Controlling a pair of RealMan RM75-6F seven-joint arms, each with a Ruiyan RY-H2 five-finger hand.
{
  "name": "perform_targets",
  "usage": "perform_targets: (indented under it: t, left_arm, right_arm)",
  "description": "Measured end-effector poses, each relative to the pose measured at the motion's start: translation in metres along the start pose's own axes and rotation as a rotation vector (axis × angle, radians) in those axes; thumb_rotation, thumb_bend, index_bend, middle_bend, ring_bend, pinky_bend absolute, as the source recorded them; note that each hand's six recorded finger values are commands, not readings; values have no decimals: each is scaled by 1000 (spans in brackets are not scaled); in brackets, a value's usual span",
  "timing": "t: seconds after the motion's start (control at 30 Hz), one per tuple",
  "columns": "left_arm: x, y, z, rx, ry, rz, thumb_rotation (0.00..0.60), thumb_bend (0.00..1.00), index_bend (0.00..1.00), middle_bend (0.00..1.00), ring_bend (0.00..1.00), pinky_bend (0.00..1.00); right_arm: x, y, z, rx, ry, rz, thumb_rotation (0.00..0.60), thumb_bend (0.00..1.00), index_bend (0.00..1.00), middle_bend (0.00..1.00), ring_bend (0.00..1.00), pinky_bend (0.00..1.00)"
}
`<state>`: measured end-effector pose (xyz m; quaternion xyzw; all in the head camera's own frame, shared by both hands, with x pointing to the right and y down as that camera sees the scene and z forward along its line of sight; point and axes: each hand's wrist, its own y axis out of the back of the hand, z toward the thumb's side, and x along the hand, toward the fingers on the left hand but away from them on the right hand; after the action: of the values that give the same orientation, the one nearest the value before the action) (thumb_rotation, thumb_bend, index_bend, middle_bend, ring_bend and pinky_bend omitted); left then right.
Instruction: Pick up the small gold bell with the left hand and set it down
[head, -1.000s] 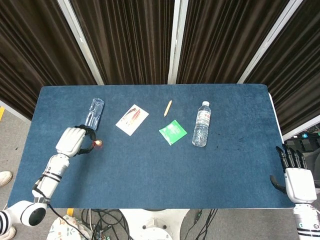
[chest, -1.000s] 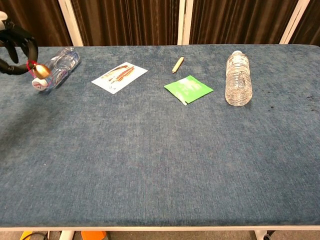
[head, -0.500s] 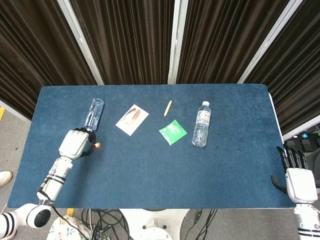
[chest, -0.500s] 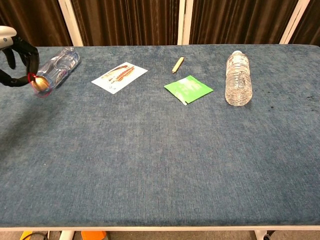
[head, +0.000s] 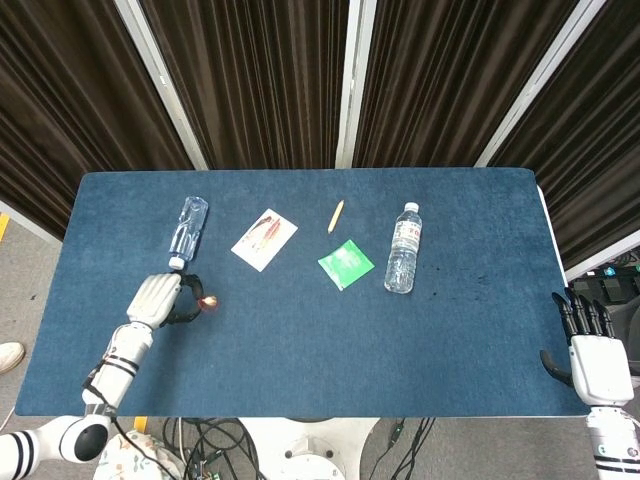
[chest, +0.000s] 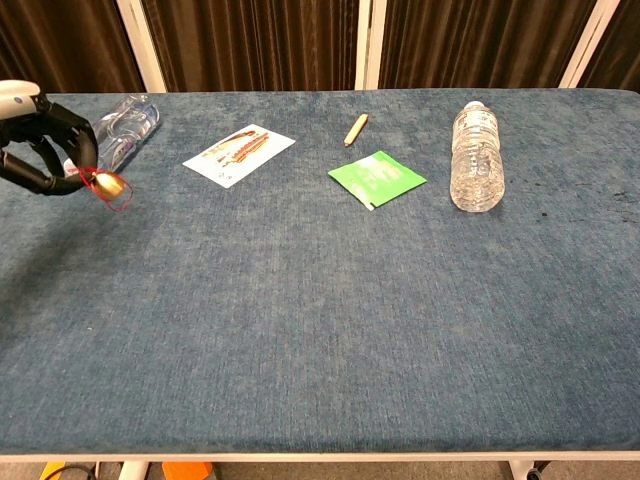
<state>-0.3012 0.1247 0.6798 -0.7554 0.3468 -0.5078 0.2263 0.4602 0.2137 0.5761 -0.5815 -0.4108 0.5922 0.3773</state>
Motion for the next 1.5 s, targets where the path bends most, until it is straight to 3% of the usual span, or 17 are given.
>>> perform_targets:
  t: [0.13,0.27,0.37,0.47,0.57,0.67,0.8,0.9,1.0,1.1,1.33,1.5]
  left_arm:
    - [0,-2,-3,107,-1,20,600,427,650,519,351,393]
    - [-1,2,-5,298,14,75,600,427,650,519,351,395]
    - [-3,1,-4,365,23,61,600,433,643,523,351,395]
    - [-3,2,-3,364,21,53,600,427,655,524,351,392]
    - [-4,2,-3,293,25,41,600,427,656,524,351,389]
    - [-7,-5,-3,238,36,-36,600,427,653,524,351,389]
    - [-14,-14,14,185,-9,-130,600,428,653,524,351,389]
    - [-14,-7,14,215,-8,-101,600,428,655,524,351,389]
    - [-10,7,0,276,50,-45,600,428,654,524,351,388]
    - [-11,9,-9,275,93,-50,600,427,654,524,351,387]
    - [-11,10,9,361,30,4,600,427,654,524,351,386]
    - [-8,-1,6,378,46,-19,600,427,654,524,351,386]
  right_arm:
    - [0,0,-1,1,-2,2,600,187,0,0,0,11]
    - [0,-1,-1,-1,-4,4,600,186,0,0,0,11]
    - [0,-2,-1,-2,-3,6,600,187,0,0,0,11]
    - [0,-2,-1,-2,-3,6,600,187,0,0,0,12]
    - [0,-1,-2,-3,-6,3,600,187,0,0,0,11]
    - [0,-2,-2,-3,-6,6,600,187,0,0,0,12]
    - [-1,-2,-2,-3,-6,8,600,188,0,0,0,11]
    - [-1,-1,-1,-2,-3,3,600,187,0,0,0,11]
    - [-1,0,-3,-3,-10,1,600,187,0,0,0,12]
    - [-1,-2,-5,-5,-15,6,600,187,0,0,0,12]
    - [-1,-2,-2,-2,-6,5,600,187,0,0,0,11]
    - [-1,-3,-5,-3,-14,9,600,187,0,0,0,11]
